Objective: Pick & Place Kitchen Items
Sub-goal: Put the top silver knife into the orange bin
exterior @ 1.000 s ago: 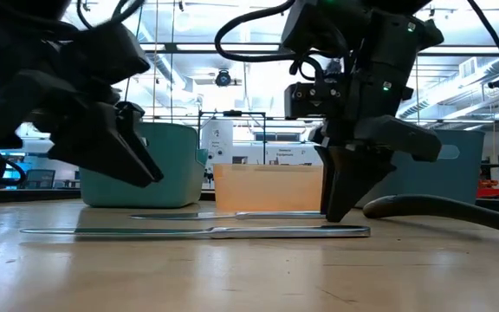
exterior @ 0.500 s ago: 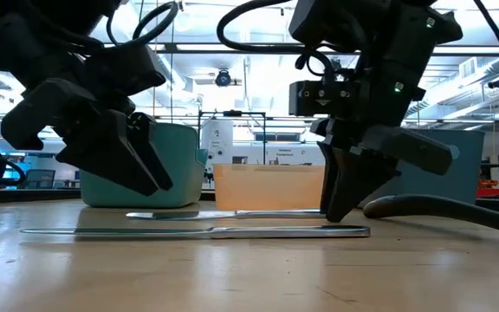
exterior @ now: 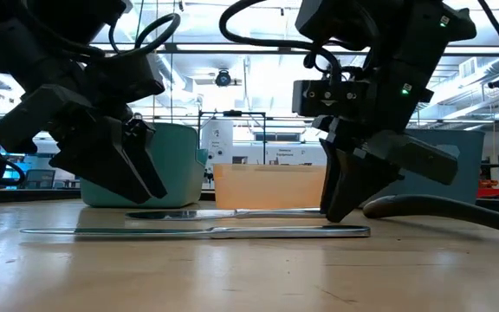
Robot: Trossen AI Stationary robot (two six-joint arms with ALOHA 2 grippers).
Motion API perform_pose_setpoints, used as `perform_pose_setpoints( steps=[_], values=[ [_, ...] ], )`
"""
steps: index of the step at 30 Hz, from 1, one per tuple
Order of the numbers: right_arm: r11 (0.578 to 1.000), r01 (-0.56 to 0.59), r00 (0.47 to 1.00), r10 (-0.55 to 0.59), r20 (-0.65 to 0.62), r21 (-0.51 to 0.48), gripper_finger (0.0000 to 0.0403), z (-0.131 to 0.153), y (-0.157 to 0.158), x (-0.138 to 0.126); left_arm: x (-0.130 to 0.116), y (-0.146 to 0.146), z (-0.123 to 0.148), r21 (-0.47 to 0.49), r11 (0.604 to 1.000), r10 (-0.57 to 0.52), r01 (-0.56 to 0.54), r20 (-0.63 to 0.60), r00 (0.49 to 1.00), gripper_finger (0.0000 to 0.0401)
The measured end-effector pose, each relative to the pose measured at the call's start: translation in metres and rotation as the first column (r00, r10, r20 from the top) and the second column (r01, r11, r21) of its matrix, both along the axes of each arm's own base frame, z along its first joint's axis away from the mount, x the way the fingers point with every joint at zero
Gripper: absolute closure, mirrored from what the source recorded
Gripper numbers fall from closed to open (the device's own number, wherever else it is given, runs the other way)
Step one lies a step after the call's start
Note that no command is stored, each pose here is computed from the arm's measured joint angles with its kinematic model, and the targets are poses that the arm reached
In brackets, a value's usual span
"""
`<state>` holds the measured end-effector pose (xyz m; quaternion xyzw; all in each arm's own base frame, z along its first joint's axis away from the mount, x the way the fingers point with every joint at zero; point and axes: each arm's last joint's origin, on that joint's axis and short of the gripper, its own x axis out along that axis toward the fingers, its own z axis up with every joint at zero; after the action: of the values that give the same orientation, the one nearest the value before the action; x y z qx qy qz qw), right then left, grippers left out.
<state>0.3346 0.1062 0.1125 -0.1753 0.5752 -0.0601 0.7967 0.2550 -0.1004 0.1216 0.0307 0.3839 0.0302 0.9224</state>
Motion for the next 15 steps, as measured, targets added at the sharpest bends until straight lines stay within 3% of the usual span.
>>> perform_pose_setpoints(
  steps=[15],
  values=[
    [1.0,0.016,0.999,-0.015,0.035,-0.023,0.0321,-0.002,0.0,0.0,-0.001,0.001,-0.01,0.017,0.999,0.033,-0.032,-0.047,0.998,0.0168]
  ],
)
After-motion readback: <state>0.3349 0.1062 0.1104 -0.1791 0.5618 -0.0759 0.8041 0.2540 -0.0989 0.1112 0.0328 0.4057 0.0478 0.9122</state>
